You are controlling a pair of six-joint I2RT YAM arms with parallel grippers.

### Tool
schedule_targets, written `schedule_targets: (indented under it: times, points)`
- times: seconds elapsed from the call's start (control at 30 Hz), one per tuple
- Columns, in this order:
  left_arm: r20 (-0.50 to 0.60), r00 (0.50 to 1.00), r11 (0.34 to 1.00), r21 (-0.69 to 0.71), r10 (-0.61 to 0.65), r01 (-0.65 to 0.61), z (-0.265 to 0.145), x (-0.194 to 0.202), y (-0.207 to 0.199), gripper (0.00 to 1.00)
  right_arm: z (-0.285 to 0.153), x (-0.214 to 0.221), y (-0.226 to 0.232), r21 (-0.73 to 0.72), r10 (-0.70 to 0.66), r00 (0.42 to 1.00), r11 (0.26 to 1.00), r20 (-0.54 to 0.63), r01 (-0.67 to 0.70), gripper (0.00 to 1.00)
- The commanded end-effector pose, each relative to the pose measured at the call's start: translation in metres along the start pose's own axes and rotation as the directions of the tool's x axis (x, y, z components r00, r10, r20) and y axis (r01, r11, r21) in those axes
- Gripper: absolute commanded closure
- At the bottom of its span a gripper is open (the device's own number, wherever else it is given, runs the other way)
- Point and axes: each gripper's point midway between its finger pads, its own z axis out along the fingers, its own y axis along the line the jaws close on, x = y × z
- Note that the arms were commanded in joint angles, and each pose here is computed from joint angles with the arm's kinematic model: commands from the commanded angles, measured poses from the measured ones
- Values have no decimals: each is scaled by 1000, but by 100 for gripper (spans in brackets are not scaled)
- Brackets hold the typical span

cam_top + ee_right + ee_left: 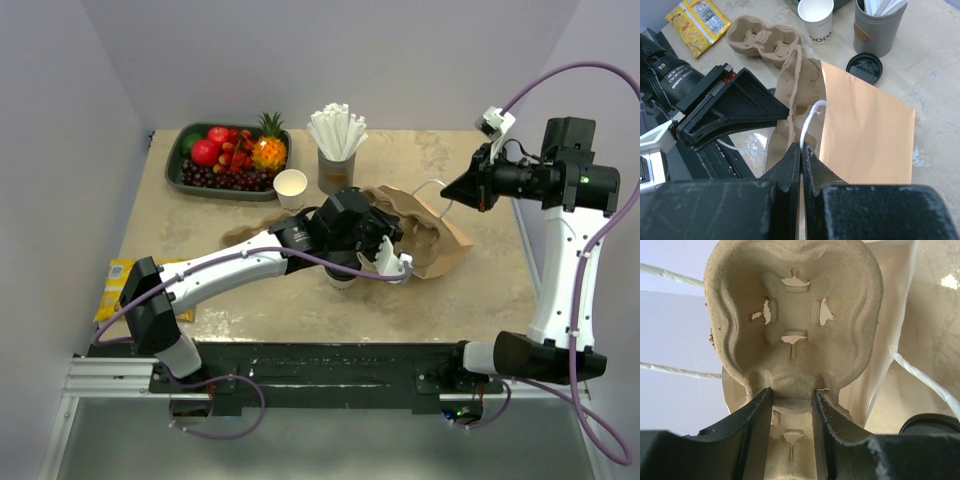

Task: Pack the takeout coffee

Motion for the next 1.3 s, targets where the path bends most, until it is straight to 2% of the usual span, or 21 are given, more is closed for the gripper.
schedule_targets:
  times: [0.0,0.2,0.43,0.63,0.83,0.97,1.1,1.27]
  points:
    - [0,994,992,-54,113,-113,-16,-13,28,100,-7,-2,20,-45,17,1000,999,1,-17,100]
    - [0,975,971,-92,221,-220,-20,-35,31,100,-5,-5,17,-31,52,999,998,16,-51,100]
    - [-195,950,960,-90,243,-264,-17,-18,46,100,-3,-1,16,-29,63,998,998,10,-62,100]
    - [-234,946,961,-104,225,-254,-26,-25,53,100,-1,2,11,-5,87,996,996,13,-87,100]
    - [-304,922,968,10,241,-250,-25,-14,41,100,-3,-4,8,26,89,996,996,29,-90,100]
    - [-328,913,970,50,241,-238,-10,-9,36,100,-3,-4,14,2,95,995,995,40,-95,100]
    - [-380,888,965,151,258,-216,2,1,18,100,-6,-8,20,-4,89,995,996,55,-89,100]
    - [-364,895,964,162,259,-213,15,-9,14,100,-8,-15,28,-28,104,991,994,84,-102,100]
